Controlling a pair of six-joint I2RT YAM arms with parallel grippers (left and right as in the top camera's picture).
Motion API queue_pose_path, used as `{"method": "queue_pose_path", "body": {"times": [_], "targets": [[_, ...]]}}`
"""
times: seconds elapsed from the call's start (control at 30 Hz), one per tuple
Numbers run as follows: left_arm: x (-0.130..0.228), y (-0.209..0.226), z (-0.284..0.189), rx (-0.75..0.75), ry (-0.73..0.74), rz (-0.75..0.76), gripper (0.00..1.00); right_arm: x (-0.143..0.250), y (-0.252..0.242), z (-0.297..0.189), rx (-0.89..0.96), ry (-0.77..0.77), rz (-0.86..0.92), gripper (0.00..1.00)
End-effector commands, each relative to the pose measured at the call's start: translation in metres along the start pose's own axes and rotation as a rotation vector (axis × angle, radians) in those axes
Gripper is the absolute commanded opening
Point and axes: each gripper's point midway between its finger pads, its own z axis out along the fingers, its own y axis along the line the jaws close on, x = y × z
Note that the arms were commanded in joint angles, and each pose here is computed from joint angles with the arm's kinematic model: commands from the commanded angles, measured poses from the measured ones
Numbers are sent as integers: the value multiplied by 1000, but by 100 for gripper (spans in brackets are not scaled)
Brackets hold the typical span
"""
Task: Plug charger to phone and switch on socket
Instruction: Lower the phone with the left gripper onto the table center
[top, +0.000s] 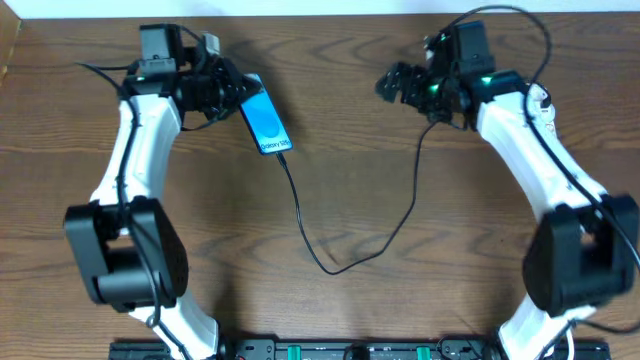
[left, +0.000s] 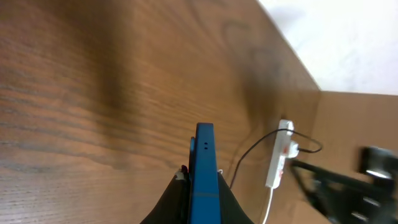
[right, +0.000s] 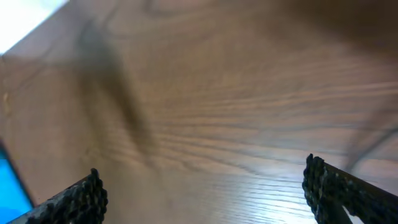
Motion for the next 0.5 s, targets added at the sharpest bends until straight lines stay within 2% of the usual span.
{"method": "queue_pose_path", "body": {"times": [0.0,0.17,0.47], "targets": [[17,1,27,1,73,40,8,-19,-18,-23,133,-109,-26,99],[43,8,63,-20,168,48,8,-16,-19,-27,143,-99,-30,99],[109,10,140,-46,348,75,7,-10,-20,-26,152,-78,-40,99]]}}
